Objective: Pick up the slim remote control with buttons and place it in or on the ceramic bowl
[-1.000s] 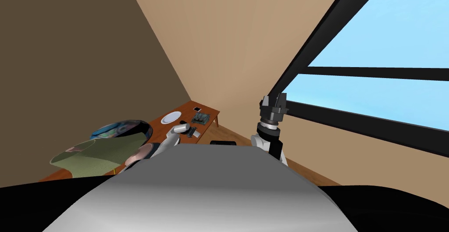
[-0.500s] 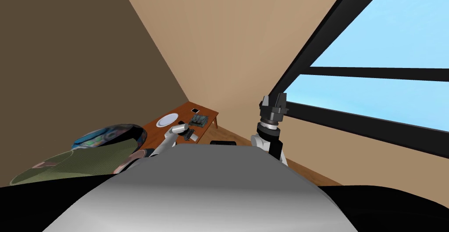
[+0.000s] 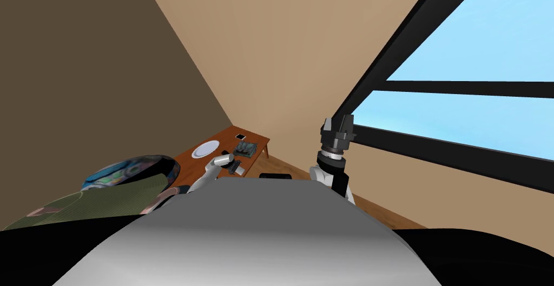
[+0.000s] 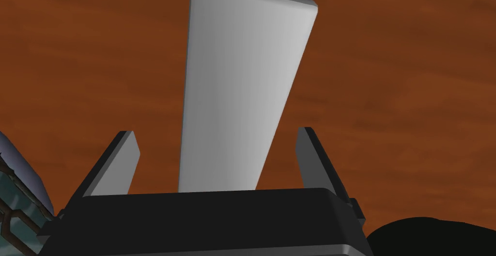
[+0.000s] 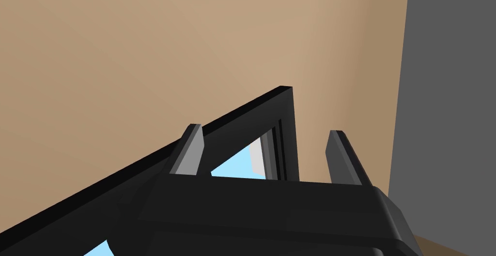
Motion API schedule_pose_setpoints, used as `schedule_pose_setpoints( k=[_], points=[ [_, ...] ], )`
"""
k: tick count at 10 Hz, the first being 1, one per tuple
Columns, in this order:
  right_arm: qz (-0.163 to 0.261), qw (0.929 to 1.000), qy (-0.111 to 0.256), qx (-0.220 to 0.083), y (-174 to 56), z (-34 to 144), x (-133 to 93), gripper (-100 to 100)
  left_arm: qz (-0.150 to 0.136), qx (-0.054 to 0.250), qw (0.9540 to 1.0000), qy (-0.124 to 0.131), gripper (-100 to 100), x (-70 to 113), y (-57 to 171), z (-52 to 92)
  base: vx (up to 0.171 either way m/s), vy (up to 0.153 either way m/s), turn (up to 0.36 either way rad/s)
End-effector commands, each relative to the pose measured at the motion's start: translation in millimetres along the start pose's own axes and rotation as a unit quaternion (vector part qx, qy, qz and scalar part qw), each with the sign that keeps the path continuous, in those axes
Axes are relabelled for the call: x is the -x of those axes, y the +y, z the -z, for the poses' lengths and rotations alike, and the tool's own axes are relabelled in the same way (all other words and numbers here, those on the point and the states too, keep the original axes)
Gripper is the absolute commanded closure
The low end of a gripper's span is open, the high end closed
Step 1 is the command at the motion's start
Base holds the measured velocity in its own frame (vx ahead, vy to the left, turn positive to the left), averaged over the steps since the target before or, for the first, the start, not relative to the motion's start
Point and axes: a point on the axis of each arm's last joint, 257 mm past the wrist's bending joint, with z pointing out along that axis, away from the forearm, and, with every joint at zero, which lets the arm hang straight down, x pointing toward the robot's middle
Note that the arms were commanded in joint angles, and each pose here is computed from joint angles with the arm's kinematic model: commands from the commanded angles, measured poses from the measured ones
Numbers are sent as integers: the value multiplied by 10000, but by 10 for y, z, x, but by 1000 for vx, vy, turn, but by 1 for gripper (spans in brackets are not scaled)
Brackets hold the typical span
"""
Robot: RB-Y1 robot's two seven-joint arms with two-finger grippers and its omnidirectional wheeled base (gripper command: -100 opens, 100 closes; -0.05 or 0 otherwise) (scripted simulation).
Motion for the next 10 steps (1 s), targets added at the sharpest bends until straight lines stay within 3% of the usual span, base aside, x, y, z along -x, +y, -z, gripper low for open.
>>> schedule_pose_setpoints(
  k=[1,2,3,7,8,9,10],
  points=[
    [0,10000,0,0,0,0,0,0,19,-12,10000,-7,-100,-55,11,-77,8,39,-25],
    [0,10000,0,0,0,0,0,0,10,-2,10000,-1,-100,-32,4,-52,1,15,-7],
    [0,10000,0,0,0,0,0,0,13,-11,10000,-7,100,-33,0,-58,0,0,0],
    [0,10000,0,0,0,0,0,0,4,1,10000,-6,100,-33,10,-60,0,0,-3],
    [0,10000,0,0,0,0,0,0,7,2,10000,-5,0,-33,10,-61,0,0,0],
    [0,10000,0,0,0,0,0,0,-5,-7,10000,-6,100,11,-11,18,0,-27,40],
    [0,10000,-1,0,0,0,0,0,-18,-5,10000,-5,100,43,-22,67,-2,-52,48]
  ],
)
